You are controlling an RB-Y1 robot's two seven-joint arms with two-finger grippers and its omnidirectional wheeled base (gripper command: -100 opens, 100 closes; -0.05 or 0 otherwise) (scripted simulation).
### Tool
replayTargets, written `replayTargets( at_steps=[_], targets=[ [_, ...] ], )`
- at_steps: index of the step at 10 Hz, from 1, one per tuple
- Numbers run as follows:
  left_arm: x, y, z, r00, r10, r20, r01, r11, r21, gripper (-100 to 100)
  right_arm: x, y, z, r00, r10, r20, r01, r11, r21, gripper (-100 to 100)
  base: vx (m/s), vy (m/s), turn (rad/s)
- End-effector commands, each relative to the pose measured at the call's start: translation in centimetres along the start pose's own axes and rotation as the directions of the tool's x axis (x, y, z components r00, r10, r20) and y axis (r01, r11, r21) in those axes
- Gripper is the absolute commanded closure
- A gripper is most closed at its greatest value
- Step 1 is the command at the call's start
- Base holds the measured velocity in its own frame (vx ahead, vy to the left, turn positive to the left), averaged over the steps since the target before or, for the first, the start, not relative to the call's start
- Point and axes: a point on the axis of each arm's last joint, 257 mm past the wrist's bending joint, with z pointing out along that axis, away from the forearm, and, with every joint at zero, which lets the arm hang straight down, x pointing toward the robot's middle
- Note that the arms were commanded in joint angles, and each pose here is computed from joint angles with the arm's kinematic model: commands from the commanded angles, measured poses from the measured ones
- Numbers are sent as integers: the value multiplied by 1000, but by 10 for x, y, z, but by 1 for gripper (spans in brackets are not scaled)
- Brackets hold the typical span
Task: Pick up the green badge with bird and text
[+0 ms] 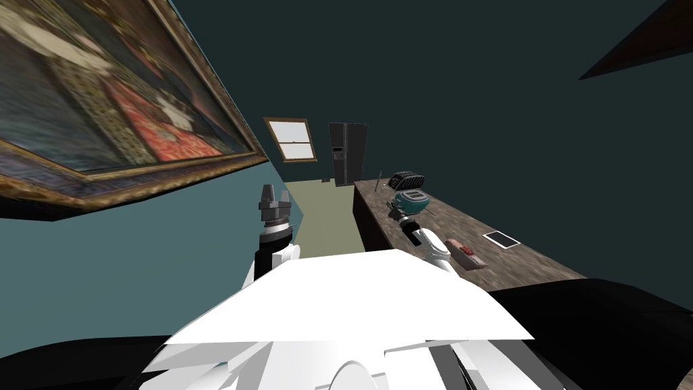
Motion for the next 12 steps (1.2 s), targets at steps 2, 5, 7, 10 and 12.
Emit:
replayTargets(
  at_steps=[2,5,7,10,12],
  targets=[
    [0,0,0,1000,0,0,0,1000,0,0,-21,21,-2,999,48,17,-47,999,-17,-100,109,66,101],
    [0,0,0,1000,0,0,0,1000,0,0,-48,40,-5,994,101,34,-100,995,-29,-100,122,60,63],
    [0,0,0,1000,0,0,0,1000,0,0,-20,23,-6,1000,27,14,-26,999,-25,-100,-101,-46,-137],
    [0,0,0,1000,0,0,0,1000,0,0,-1,11,-6,1000,-28,0,28,999,-26,-100,-100,-36,-23],
    [0,0,0,1000,0,0,0,1000,0,0,3,8,-8,999,-36,-7,36,999,-26,-100,-6,-75,-50]
  ],
)
